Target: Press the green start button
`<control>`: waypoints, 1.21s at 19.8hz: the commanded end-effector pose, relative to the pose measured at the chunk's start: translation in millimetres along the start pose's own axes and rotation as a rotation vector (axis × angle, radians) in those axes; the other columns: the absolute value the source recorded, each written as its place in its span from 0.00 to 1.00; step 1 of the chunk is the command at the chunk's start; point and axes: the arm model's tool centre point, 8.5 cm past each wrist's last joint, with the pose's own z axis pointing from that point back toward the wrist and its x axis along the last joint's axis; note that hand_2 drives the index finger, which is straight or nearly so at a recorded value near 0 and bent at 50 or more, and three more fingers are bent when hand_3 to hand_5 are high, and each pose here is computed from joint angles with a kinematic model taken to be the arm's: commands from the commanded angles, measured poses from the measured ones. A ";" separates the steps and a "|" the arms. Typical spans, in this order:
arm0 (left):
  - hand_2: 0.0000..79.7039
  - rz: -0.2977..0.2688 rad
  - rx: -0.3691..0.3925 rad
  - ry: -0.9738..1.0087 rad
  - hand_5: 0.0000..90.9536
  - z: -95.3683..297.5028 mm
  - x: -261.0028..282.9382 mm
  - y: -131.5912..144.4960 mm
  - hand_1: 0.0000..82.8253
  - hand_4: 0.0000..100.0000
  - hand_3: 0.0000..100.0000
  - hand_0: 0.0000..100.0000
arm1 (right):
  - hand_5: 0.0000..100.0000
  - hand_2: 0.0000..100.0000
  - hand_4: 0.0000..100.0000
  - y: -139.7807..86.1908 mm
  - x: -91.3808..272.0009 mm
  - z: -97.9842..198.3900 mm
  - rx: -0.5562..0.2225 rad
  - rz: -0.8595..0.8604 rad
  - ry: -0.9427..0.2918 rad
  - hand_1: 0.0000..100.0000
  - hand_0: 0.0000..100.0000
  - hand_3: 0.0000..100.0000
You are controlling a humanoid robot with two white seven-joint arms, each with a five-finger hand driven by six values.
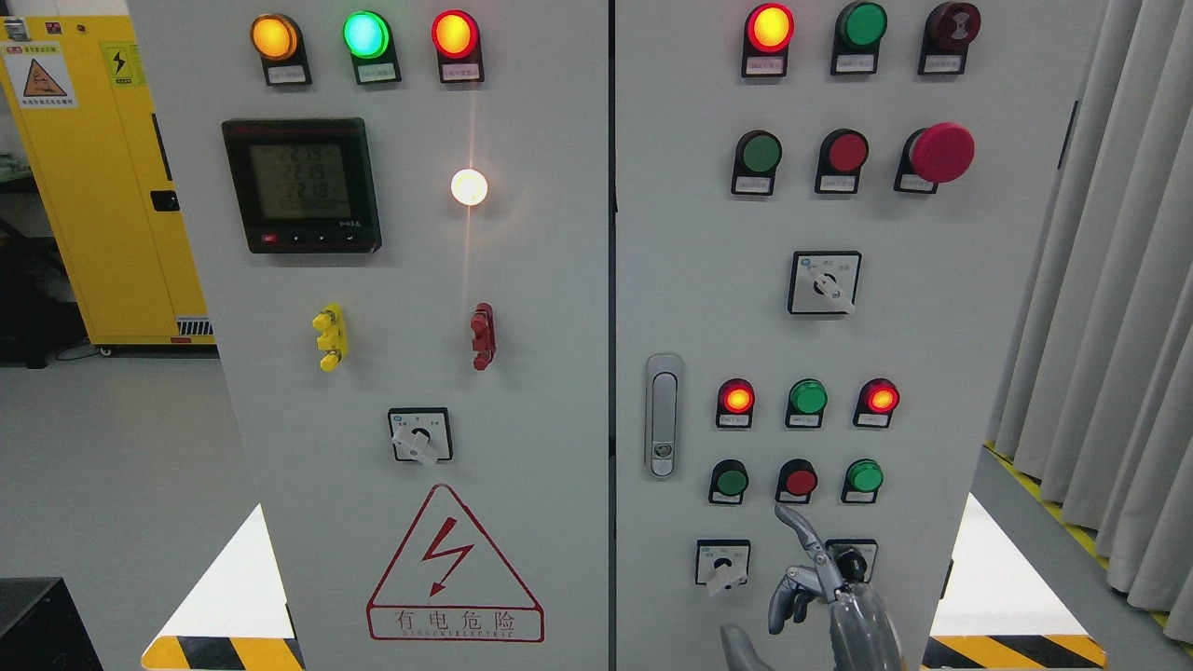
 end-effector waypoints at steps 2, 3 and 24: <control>0.00 0.000 0.000 -0.001 0.00 0.0 0.2 0.0 0.67 0.00 0.00 0.12 | 0.14 0.00 0.17 4.5 21.4 15.3 -0.019 -0.275 -0.015 0.53 0.31 0.09; 0.00 0.000 0.000 -0.001 0.00 0.0 0.2 0.0 0.67 0.00 0.00 0.12 | 0.12 0.00 0.13 5.0 22.1 15.6 -0.016 -0.277 -0.017 0.51 0.31 0.06; 0.00 0.000 0.000 -0.001 0.00 0.0 0.2 0.0 0.67 0.00 0.00 0.12 | 0.10 0.00 0.14 12.7 29.2 14.5 0.027 -0.289 -0.034 0.50 0.31 0.06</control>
